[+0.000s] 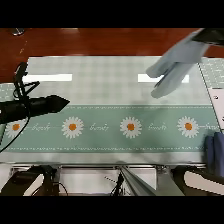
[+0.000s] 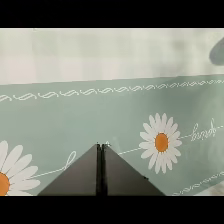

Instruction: Fold the shirts.

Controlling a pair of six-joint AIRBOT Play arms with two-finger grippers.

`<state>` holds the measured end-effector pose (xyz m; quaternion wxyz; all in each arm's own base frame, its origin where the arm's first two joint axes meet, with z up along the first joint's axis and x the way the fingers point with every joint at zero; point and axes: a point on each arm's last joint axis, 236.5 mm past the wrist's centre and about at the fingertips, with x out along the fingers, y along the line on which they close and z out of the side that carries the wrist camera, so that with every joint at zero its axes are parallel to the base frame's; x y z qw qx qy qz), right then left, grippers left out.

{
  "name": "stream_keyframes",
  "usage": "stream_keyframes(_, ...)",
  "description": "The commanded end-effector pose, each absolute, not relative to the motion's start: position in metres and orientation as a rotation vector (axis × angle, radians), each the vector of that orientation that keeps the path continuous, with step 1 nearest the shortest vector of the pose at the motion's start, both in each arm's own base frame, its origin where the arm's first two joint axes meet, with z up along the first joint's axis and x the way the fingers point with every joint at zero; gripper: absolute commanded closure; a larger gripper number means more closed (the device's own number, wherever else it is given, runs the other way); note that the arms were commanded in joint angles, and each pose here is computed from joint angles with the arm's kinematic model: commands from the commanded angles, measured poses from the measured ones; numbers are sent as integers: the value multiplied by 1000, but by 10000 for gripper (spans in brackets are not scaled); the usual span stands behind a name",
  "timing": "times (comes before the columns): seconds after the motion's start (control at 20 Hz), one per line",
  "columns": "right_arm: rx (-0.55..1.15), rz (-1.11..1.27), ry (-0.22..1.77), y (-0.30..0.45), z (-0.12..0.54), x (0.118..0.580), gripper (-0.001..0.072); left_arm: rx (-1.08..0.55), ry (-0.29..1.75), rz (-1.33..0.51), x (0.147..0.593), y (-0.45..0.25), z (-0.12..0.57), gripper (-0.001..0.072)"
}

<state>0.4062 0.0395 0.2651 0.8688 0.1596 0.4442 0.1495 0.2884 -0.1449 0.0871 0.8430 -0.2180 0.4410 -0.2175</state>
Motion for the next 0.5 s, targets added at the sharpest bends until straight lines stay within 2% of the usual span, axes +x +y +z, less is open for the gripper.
stream_keyframes(0.0, 459, 69, 989, -50, 270, 358, 688, -447, 938, -483, 285, -152, 87, 679)
stream_keyframes(0.3, 636, -293, 914, -151, 278, 281, 689, -424, 948, -527, 277, -166, 87, 679)
stream_keyframes(0.45, 685, -543, 949, -188, 251, 218, 688, -422, 952, -532, 277, -168, 86, 679)
